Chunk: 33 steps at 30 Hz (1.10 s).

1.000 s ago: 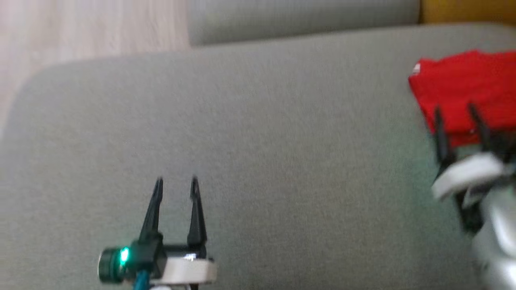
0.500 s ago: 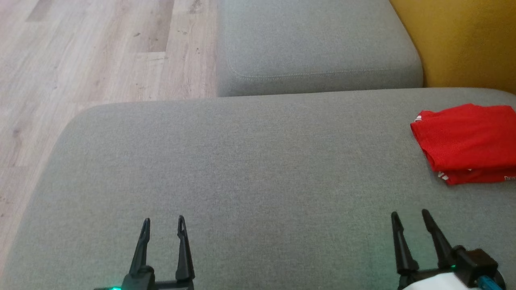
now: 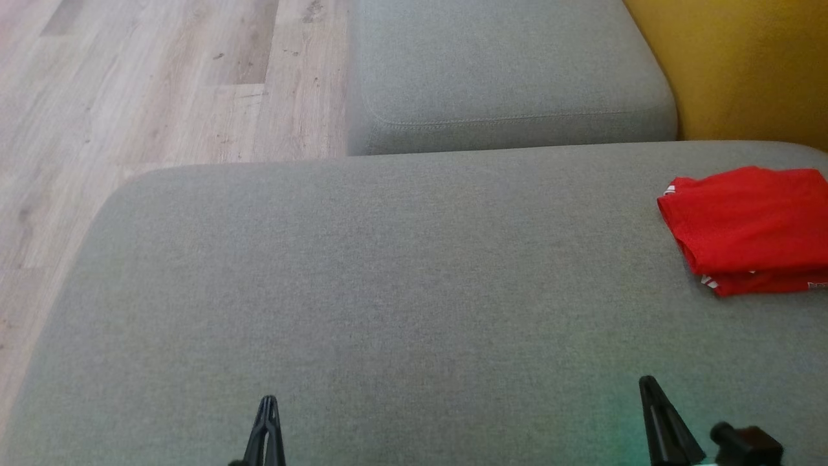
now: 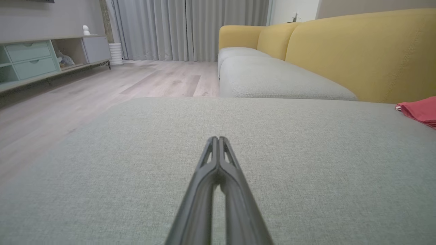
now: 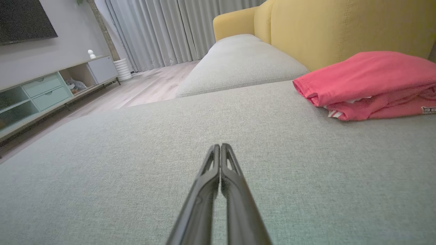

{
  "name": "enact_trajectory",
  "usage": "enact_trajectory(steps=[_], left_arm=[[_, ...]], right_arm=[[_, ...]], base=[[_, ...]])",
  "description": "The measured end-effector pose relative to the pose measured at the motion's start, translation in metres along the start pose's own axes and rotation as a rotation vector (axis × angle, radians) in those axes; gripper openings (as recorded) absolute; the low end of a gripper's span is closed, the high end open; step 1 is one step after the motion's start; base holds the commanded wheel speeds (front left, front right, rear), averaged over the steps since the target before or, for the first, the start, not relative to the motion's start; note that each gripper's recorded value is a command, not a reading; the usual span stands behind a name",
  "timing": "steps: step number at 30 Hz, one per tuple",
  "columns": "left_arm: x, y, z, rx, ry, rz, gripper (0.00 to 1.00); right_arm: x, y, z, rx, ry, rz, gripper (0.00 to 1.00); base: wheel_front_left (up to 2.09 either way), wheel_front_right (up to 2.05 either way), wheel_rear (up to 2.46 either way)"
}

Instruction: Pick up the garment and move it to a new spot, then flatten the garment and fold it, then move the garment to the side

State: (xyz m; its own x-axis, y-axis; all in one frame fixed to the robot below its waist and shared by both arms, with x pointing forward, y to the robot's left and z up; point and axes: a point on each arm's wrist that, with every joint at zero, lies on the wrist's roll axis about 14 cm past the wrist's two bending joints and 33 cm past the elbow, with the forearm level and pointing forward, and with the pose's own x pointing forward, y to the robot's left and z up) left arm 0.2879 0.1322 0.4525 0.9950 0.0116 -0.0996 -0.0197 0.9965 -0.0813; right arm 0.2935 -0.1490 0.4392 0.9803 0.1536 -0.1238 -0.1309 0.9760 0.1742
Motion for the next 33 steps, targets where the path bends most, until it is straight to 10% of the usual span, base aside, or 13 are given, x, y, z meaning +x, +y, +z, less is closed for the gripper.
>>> enact_trajectory(steps=[33], left_arm=[[0.019,0.016,-0.011,-0.385,0.114,0.043,0.0]], right_arm=[[0.014,-0.022,0.008,0.363,-0.009,-0.104,0.0]], base=[[0.0,0.0,0.0]])
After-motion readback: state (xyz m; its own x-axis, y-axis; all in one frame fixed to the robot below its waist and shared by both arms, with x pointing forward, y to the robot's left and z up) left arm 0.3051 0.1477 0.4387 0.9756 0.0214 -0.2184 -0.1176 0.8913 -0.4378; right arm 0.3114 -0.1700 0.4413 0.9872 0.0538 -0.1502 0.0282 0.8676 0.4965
